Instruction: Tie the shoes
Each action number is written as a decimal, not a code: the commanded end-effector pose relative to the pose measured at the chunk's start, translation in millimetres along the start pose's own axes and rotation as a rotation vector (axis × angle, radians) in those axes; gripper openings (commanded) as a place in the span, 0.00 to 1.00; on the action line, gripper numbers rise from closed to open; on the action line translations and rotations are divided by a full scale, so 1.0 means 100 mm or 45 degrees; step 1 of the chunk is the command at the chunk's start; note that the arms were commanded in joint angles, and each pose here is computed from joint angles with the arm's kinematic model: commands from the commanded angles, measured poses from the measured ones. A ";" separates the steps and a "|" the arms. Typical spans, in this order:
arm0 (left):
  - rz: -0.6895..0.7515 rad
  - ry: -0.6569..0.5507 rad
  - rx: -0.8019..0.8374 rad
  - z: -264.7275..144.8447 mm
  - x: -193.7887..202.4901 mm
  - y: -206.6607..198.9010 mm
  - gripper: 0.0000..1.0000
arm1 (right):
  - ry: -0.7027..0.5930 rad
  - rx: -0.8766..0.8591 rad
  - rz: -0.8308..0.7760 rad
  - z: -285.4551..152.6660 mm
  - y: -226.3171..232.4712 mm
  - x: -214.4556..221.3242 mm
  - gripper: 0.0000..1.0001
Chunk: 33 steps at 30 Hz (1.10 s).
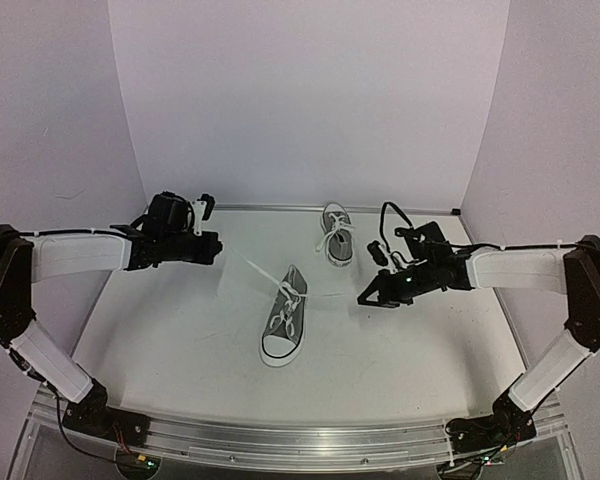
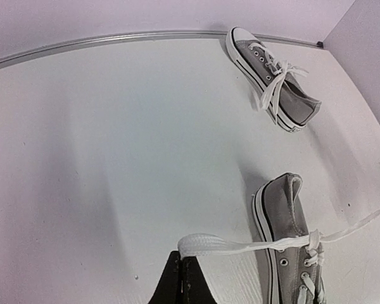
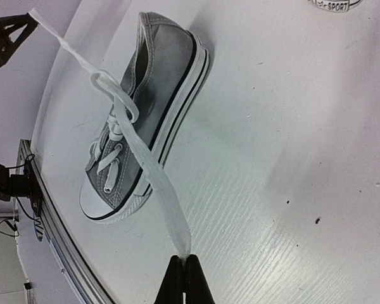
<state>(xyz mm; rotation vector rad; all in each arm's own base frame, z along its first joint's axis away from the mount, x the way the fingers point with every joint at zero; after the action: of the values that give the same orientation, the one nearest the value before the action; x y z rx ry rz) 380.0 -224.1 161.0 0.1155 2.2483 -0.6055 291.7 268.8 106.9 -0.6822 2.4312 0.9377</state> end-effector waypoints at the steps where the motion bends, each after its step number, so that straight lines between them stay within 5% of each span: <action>1: -0.079 -0.094 -0.104 -0.18 -0.05 0.14 0.00 | 0.012 0.109 0.059 -0.09 -0.13 0.18 0.00; 9: -0.211 -0.101 -0.268 -0.28 0.12 0.42 0.00 | 0.037 0.289 0.242 -0.29 -0.35 0.54 0.00; 18: -0.386 -0.209 -0.494 -0.50 0.07 0.80 0.00 | -0.116 0.551 0.417 -0.69 -0.60 0.62 0.00; 25: -0.484 -0.134 -0.633 -0.49 0.26 1.05 0.00 | -0.066 0.657 0.552 -0.72 -0.75 0.94 0.00; 29: -0.472 -0.106 -0.527 -0.46 0.35 0.96 0.00 | -0.054 0.638 0.547 -0.76 -0.72 1.10 0.00; 33: -0.361 -0.107 -0.100 -0.40 0.30 0.45 0.00 | -0.076 0.500 0.460 -0.75 -0.54 1.02 0.00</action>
<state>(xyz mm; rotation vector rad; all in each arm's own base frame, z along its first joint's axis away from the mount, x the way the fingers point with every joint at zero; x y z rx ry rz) 343.9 -140.0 115.9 -0.4513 2.3241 -0.3938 233.8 154.8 68.9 -0.0393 2.6298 0.5457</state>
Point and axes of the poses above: each gripper's point midway between its finger pads, its own z axis out along the fingers, its own y axis along the line the jaws close on, x = y × z, the point moved 1 cm from there along -z, back along the fingers, and after that the axes turned 11 degrees about -z, right-handed, at the moved point
